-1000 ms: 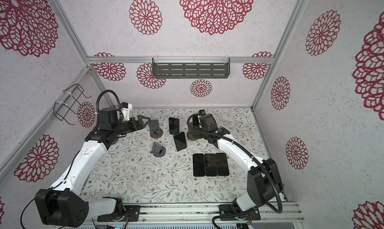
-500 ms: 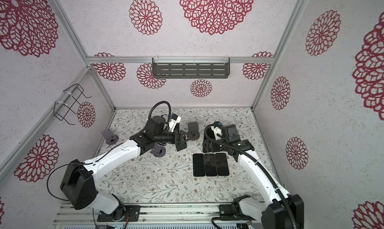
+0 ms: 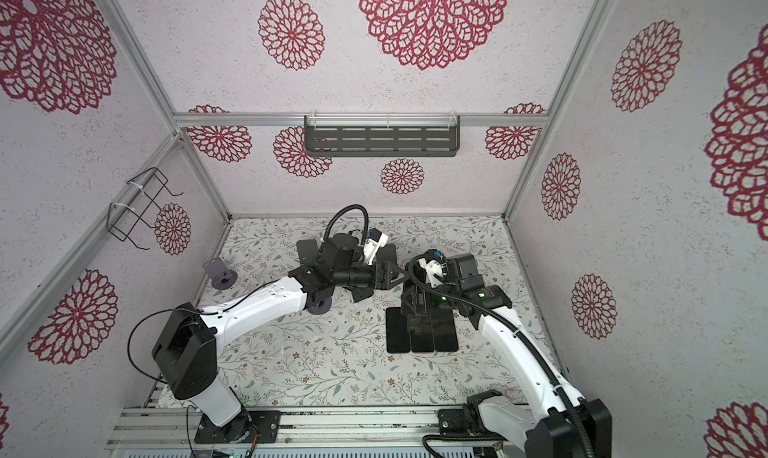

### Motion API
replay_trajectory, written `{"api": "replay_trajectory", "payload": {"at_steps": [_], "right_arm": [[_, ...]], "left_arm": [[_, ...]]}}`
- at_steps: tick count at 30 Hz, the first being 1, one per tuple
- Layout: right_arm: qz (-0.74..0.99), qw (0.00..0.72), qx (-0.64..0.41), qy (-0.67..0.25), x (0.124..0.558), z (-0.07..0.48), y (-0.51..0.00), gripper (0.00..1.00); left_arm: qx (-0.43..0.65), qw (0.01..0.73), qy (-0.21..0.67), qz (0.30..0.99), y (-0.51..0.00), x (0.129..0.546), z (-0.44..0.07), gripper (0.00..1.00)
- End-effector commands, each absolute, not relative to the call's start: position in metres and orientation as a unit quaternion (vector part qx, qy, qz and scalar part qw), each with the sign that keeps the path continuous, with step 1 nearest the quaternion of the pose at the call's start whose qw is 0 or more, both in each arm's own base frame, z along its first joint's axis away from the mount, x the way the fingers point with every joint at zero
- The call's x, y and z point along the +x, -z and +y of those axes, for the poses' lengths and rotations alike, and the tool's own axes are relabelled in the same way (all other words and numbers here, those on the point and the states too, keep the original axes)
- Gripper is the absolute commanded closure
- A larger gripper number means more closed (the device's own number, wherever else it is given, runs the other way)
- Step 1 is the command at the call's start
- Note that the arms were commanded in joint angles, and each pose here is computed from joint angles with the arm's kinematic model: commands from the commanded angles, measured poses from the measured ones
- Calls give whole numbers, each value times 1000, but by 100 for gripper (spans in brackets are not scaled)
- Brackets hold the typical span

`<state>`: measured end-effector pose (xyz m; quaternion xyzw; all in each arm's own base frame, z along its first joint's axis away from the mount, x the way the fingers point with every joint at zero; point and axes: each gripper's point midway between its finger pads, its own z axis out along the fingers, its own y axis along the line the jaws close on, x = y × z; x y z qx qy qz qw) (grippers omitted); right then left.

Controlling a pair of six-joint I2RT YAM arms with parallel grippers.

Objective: Remove the phone from the phone stand
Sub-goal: 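Close the left gripper on the black phone held by the right gripper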

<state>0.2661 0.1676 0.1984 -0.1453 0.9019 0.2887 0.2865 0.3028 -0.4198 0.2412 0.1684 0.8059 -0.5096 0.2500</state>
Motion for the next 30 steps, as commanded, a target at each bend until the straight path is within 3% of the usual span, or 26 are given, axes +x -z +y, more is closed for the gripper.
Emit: {"api": "replay_trajectory", "payload": {"at_steps": [1, 11, 19, 23, 26, 28, 30], "right_arm": [[877, 328, -154, -315, 272, 174, -226, 42], [876, 321, -152, -325, 275, 178, -220, 42], [876, 324, -148, -326, 279, 179, -219, 43], [877, 321, -147, -325, 280, 179, -217, 42], [882, 318, -143, -317, 279, 176, -215, 32], [890, 306, -139, -309, 276, 172, -210, 20], [902, 289, -127, -294, 271, 164, -203, 15]], "left_arm": [[167, 253, 506, 807, -239, 304, -428, 37], [164, 239, 512, 809, -224, 302, -442, 51], [167, 231, 510, 812, -220, 297, -444, 77], [166, 232, 506, 814, -222, 298, -443, 85], [162, 234, 507, 813, -225, 299, -442, 90], [156, 236, 505, 815, -225, 301, -439, 92], [151, 236, 503, 818, -226, 304, -436, 93]]}}
